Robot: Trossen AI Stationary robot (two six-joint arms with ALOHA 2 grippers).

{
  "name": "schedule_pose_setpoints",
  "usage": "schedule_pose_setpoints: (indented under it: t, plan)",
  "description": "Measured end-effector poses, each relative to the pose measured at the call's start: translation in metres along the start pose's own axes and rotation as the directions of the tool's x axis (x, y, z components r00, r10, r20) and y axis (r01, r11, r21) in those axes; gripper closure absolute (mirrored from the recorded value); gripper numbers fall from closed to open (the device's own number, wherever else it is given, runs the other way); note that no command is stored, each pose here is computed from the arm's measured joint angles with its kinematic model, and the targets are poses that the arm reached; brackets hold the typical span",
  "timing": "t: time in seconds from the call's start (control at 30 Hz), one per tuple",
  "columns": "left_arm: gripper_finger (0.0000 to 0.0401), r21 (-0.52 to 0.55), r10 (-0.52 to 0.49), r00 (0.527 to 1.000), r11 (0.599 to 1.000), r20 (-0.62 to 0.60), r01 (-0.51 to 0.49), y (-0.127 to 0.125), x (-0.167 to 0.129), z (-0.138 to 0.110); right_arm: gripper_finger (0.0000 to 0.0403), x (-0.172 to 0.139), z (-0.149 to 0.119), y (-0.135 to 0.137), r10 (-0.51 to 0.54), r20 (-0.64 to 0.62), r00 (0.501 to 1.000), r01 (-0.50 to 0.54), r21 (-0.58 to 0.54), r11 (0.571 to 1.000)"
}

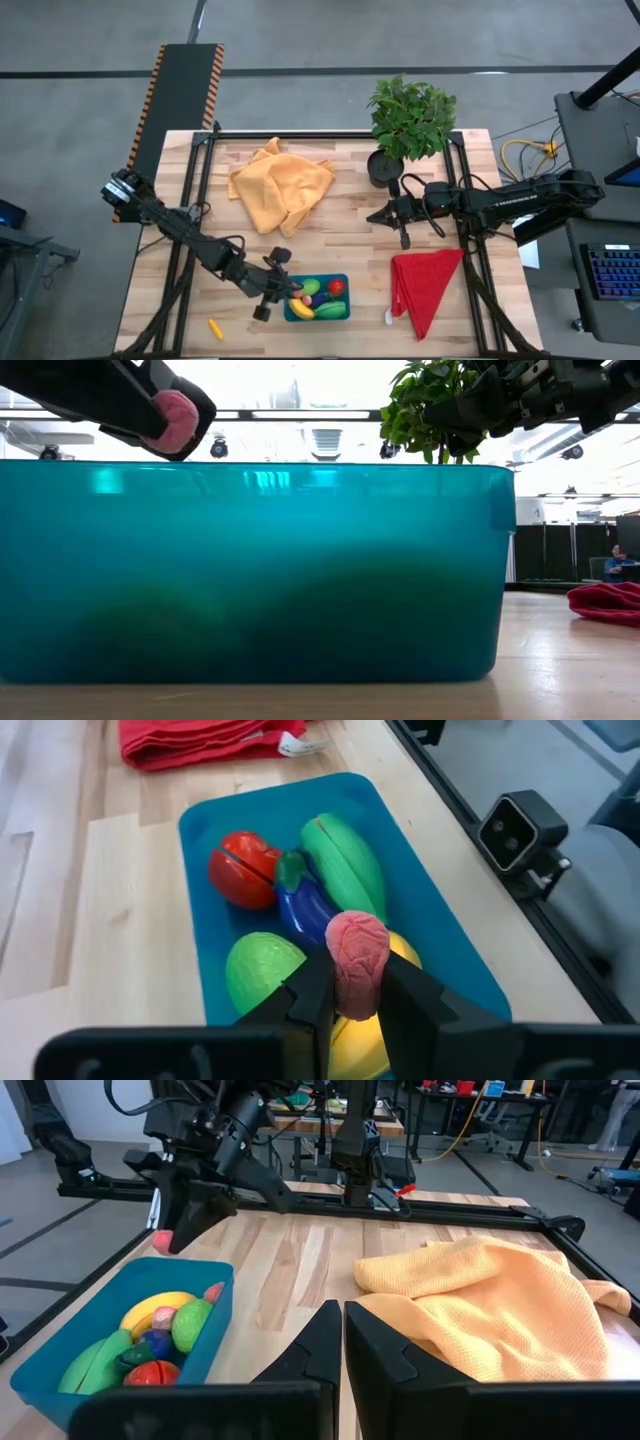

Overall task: Pick and placing Produce into tupperware
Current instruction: Put the pink peach into the blue bin, then put the yellow corn into the blue bin

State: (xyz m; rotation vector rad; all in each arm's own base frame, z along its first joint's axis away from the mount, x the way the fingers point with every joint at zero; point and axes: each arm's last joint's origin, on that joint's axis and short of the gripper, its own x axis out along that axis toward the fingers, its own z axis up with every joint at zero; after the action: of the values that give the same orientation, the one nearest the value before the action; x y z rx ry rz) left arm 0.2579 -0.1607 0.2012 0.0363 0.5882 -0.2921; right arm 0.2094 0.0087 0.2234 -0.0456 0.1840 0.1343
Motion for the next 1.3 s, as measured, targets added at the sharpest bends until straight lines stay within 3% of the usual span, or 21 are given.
schedule_pose_setpoints:
  t: [0.17,0.5,0.63,0.73,0.83,1.03,1.3]
  plan:
    - [0.0328,0.0,-0.022,1.0,1.0,-0.004,0.022,-0.001,0.0,0.0,0.0394,0.0,0.0,0.0,0.0,0.0,1.0,0.0,0.0,1.0]
    - [0.0217,-0.002,-0.145,0.989,0.989,-0.018,0.145,-0.004,0.0,0.0,0.0394,0.0,0.0,0.0,0.0,0.0,1.0,0.0,0.0,1.0]
    - [0.0191,-0.009,-0.284,0.959,0.959,-0.009,0.284,-0.009,-0.001,0.003,0.0394,0.0,0.0,0.0,0.0,0.0,1.0,0.0,0.0,1.0]
    - [0.0187,-0.103,-0.443,0.896,0.894,-0.04,0.437,-0.016,-0.004,0.002,0.0394,0.0,0.0,0.0,0.0,0.0,1.0,0.0,0.0,1.0]
    - [0.0191,-0.212,-0.514,0.853,0.846,-0.086,0.489,-0.026,-0.007,-0.002,0.0394,0.0,0.0,0.0,0.0,0.0,1.0,0.0,0.0,1.0]
    - [0.0209,-0.371,-0.515,0.82,0.833,-0.249,0.411,-0.04,-0.013,-0.021,0.0394,0.0,0.0,0.0,0.0,0.0,1.0,0.0,0.0,1.0]
    - [0.0239,-0.33,-0.563,0.791,0.813,-0.24,0.48,-0.068,-0.034,-0.014,0.0394,0.0,0.0,0.0,0.0,-0.001,1.0,0.0,0.0,1.0]
